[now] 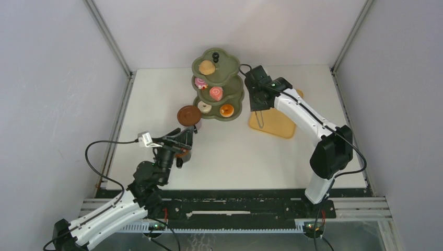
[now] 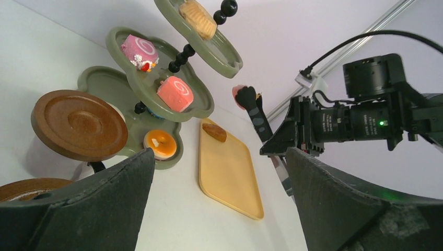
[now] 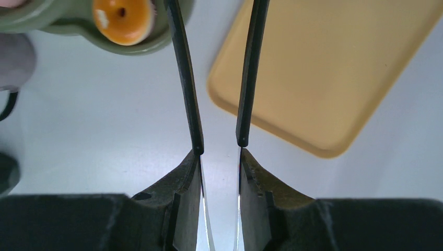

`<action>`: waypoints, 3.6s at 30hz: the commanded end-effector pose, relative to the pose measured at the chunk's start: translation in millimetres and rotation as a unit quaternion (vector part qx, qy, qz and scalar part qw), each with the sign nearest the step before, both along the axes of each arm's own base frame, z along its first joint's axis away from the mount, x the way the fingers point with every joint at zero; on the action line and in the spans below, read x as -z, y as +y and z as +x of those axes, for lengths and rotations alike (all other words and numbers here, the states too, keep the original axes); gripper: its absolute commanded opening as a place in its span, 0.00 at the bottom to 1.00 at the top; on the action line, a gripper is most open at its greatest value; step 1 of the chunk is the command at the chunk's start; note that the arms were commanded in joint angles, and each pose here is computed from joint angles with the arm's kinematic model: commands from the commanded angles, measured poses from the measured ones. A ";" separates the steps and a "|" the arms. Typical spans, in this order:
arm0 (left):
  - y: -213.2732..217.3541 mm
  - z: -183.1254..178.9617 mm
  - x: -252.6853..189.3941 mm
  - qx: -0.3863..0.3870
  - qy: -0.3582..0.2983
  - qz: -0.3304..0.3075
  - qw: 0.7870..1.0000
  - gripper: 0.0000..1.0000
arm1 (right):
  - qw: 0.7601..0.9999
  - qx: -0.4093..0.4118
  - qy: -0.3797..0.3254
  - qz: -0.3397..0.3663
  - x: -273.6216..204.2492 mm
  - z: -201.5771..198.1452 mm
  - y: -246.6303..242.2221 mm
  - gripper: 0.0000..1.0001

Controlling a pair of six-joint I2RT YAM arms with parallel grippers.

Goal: Serve the afternoon tea
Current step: Pick up the desert from the tray, then place the desert on the desert table.

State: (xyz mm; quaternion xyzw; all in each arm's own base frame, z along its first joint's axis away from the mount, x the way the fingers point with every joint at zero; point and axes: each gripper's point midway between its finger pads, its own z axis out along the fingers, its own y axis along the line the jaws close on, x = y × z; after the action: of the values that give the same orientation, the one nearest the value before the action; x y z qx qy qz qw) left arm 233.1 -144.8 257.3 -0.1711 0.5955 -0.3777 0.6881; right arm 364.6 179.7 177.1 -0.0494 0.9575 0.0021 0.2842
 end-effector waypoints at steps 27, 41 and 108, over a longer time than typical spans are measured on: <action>1.1 -1.4 -18.8 -0.001 -0.018 -0.008 1.000 1.00 | 0.999 -0.050 -0.008 0.008 -9.4 42.4 84.8 0.25; -1.4 1.4 -15.6 -0.002 -0.013 0.000 1.000 1.00 | 0.999 -0.042 0.001 -0.006 0.7 57.6 76.0 0.32; -7.8 1.6 -25.3 0.010 -0.013 -0.002 1.000 1.00 | 0.999 -0.033 -0.027 0.017 -21.6 -7.0 43.7 0.45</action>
State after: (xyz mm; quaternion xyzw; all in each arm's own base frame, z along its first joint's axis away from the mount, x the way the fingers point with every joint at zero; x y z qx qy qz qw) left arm 237.4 -154.0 243.4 -0.1531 0.6187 -0.3636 0.6794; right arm 362.8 224.9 169.2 -0.0972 0.9606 0.0014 0.2605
